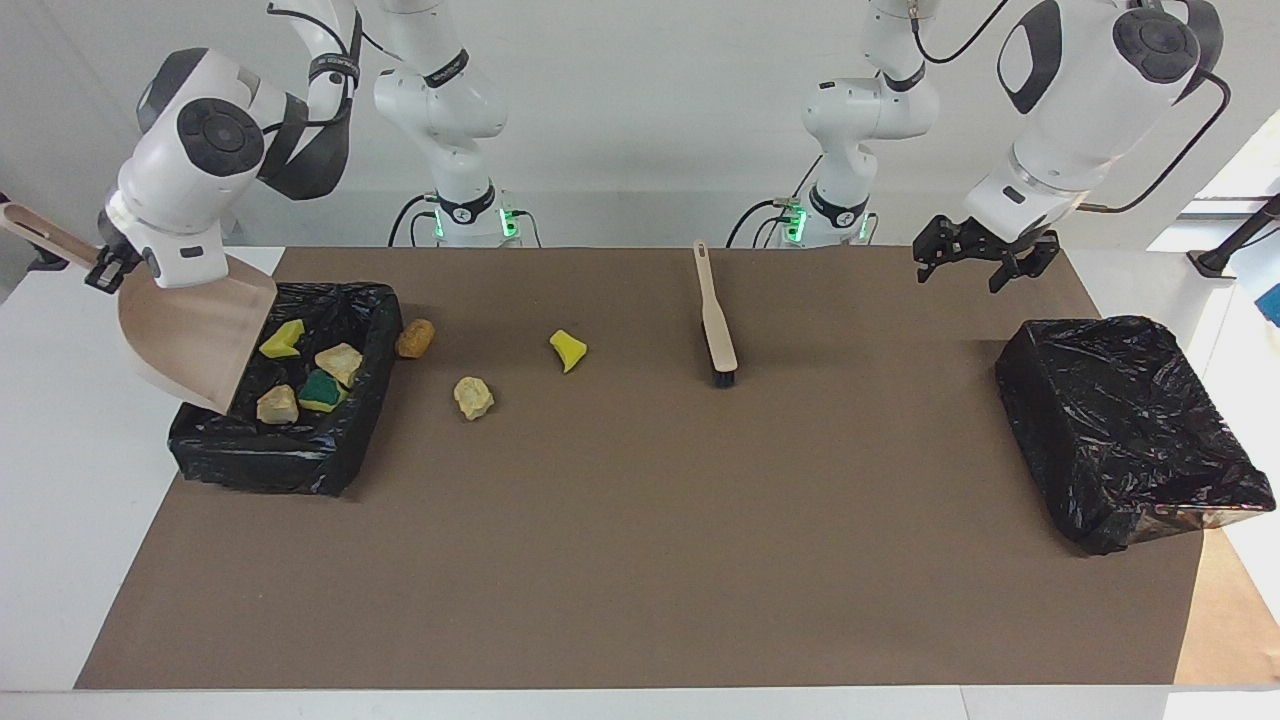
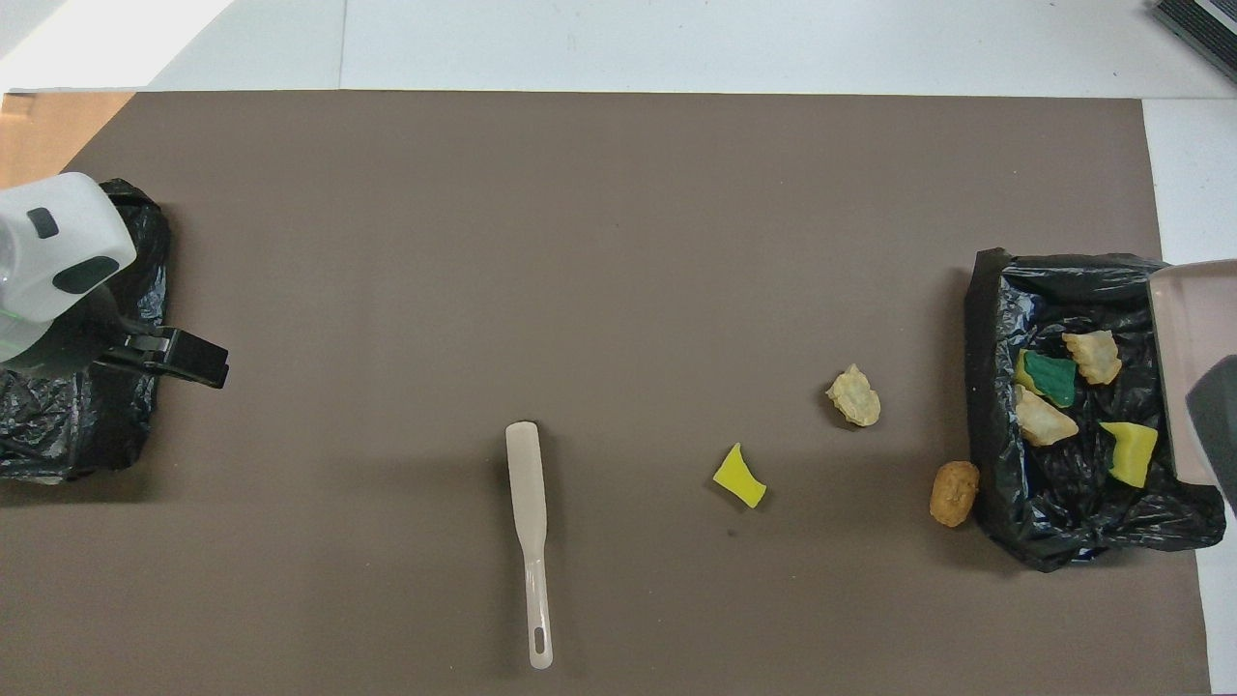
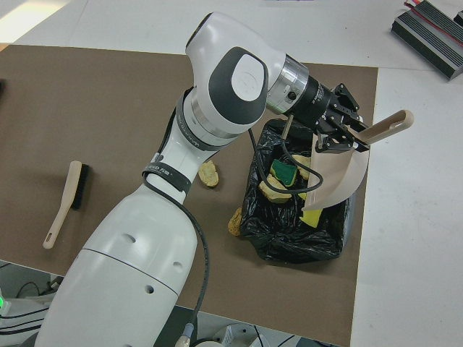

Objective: Sweep and dump trash in bin
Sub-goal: 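Tip the dustpan to dump pieces into the bag while the left gripper releases the brush, then bring the empty dustpan back toward the table center with the right gripper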

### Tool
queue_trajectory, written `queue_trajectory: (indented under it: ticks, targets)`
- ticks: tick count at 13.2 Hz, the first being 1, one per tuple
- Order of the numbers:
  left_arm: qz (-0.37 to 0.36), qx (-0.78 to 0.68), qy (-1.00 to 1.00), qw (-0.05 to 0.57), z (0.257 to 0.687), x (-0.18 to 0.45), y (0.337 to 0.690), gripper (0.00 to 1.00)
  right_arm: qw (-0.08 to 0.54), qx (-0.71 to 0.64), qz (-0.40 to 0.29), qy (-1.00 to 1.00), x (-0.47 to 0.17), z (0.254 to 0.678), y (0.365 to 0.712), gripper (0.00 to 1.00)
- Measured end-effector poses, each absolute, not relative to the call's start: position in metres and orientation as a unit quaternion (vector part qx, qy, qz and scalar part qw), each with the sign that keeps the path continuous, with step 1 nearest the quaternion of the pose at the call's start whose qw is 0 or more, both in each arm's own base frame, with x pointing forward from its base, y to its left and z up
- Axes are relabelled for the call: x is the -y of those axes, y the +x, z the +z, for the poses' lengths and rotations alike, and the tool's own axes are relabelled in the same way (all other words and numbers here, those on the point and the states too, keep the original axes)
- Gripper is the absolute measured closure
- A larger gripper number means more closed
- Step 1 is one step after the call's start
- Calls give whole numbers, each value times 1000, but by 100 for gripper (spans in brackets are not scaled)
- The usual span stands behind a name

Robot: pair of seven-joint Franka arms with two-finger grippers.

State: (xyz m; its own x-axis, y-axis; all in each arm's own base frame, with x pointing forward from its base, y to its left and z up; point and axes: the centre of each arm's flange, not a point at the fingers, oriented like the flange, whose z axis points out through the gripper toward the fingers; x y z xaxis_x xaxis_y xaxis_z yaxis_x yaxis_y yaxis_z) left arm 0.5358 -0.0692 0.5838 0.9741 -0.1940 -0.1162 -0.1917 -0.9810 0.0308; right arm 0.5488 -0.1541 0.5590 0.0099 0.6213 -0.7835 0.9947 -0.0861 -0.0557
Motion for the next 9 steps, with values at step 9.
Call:
queue_trajectory:
  ticks: [9]
  targets:
    - [-59,52,997,7,584,69,536,0,189,-511,-130,829,34,536,568,67]
